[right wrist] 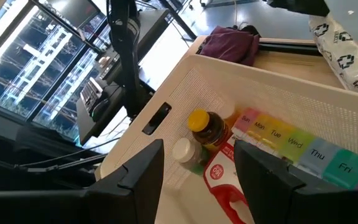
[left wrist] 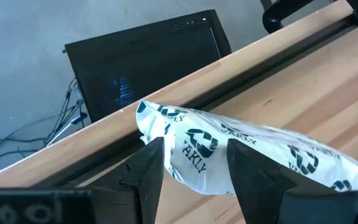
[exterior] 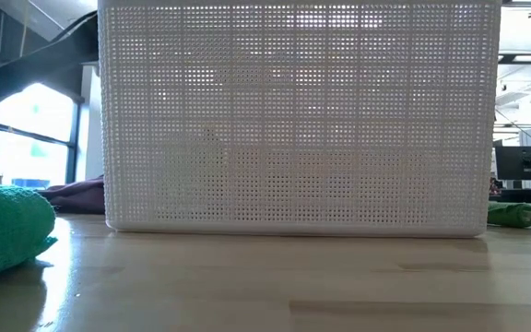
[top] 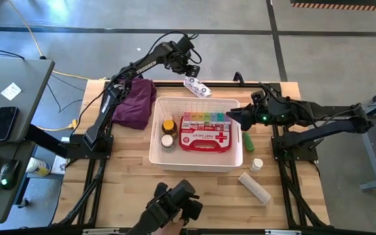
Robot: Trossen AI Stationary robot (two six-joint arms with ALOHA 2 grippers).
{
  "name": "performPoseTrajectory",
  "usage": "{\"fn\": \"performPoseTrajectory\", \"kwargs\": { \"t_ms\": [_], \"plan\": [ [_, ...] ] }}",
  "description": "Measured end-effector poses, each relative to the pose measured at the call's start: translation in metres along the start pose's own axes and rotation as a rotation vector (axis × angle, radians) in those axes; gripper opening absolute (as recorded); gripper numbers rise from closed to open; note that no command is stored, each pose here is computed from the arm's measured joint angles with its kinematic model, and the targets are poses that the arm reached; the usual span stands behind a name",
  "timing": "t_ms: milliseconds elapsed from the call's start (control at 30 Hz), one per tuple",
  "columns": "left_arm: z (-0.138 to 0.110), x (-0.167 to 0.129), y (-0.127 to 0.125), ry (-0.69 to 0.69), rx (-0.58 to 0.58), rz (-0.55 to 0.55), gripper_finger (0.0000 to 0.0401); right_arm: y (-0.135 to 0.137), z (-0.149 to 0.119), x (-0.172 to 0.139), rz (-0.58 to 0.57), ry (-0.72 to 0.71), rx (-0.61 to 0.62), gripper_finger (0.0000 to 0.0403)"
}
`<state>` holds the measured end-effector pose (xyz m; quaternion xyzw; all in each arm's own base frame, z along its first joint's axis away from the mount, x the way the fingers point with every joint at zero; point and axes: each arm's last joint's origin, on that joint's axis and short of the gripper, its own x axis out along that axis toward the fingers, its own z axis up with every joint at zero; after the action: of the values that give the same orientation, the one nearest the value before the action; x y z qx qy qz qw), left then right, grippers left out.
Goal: Pick & place medical supplies in basket/bin
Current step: Put the white mailer bag into the white bin
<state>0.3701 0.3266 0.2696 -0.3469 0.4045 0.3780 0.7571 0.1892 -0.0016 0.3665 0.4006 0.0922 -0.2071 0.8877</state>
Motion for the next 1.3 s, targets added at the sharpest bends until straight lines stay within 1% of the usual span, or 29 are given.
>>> {"fn": "performPoseTrajectory", "kwargs": {
  "t_ms": [200,300,367,500,633,667,767,900,967,1067,1167,1300],
  "plan": [
    [0.0,0.0,0.0,0.005,0.021,0.002,0.0183,-0.001,0.0,0.0,-0.014,-0.016,-0.001,0.0185],
    [-0.002,-0.001,-0.003,0.009,0.063,0.0,0.0164,-0.001,0.0,0.0,-0.023,-0.022,-0.003,0.0185],
    [-0.003,-0.001,-0.003,0.017,0.068,-0.002,0.0146,-0.001,0.0,0.0,-0.024,-0.022,-0.003,0.0185],
    [-0.004,-0.002,-0.003,0.043,0.087,-0.039,0.0094,-0.002,0.0,0.0,-0.03,-0.015,-0.007,0.0185],
    [-0.005,-0.002,-0.004,0.072,0.109,-0.097,0.0027,-0.002,0.0,0.0,-0.028,-0.013,-0.022,0.0185],
    [-0.006,-0.002,-0.005,0.082,0.108,-0.121,0.0021,-0.002,0.0,0.0,-0.027,-0.012,-0.027,0.0185],
    [-0.006,-0.005,-0.006,0.093,0.094,-0.161,0.0025,-0.002,0.0,-0.001,-0.025,-0.013,-0.032,0.0185],
    [-0.002,-0.031,-0.01,0.036,0.079,-0.196,0.005,-0.002,0.0,-0.001,-0.023,-0.01,-0.032,0.0185],
    [0.001,-0.046,-0.011,-0.011,0.072,-0.214,0.0043,-0.002,0.0,-0.001,-0.023,-0.01,-0.038,0.0185],
    [0.006,-0.071,-0.015,-0.098,0.069,-0.25,0.002,-0.002,0.0,-0.001,-0.023,-0.009,-0.056,0.0185],
    [0.011,-0.099,-0.019,-0.194,0.038,-0.324,0.0022,-0.002,0.0,-0.001,-0.025,-0.011,-0.083,0.0185],
    [0.015,-0.135,-0.026,-0.316,0.009,-0.417,0.0042,-0.002,0.001,-0.001,-0.037,-0.024,-0.117,0.0185]
  ]
}}
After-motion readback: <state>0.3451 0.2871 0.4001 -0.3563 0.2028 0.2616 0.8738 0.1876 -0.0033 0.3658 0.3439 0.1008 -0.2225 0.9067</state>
